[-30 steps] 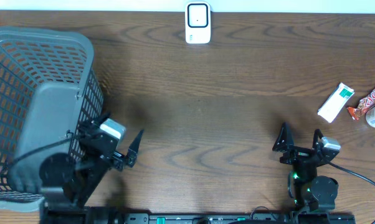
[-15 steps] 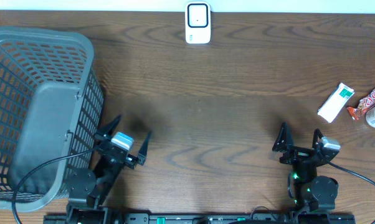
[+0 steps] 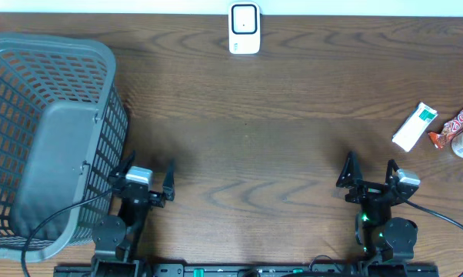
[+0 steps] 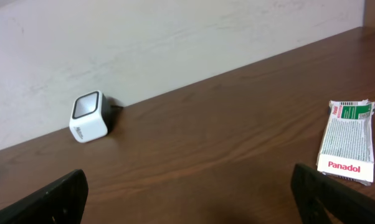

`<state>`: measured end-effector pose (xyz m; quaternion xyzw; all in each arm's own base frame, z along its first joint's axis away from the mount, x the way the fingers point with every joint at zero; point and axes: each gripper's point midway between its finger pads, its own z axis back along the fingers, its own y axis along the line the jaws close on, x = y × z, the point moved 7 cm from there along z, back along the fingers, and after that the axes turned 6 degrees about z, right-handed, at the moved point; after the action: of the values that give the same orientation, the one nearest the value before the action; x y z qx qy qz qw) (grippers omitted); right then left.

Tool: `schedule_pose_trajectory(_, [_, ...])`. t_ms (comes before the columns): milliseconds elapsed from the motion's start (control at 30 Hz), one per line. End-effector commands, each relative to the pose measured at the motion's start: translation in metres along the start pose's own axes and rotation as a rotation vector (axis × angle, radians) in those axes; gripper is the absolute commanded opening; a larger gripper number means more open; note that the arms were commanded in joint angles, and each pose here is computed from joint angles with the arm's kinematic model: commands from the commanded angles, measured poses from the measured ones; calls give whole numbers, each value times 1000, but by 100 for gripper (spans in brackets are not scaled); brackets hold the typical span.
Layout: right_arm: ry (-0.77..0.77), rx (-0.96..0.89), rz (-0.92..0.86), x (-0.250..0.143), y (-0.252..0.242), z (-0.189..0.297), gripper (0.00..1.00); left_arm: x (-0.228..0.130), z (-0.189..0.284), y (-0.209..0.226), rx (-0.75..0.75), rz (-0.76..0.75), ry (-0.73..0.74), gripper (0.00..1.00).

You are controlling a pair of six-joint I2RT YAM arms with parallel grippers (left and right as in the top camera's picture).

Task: Scan the item barcode

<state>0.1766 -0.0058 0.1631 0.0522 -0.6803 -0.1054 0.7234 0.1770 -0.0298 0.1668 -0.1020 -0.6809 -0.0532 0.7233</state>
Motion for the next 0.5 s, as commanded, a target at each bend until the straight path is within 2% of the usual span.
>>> schedule_pose_trajectory(0, [-3,-9,10,0,-2,0,99,-1,1,7,72,39,0,87])
schedule_pose_trajectory(167, [-3,-9,11,0,-2,0,99,-19,4,12,115,82,91,87])
schedule_pose_trajectory(467, [-3,-9,11,0,-2,0,99,-18,6,22,204,134,78,87])
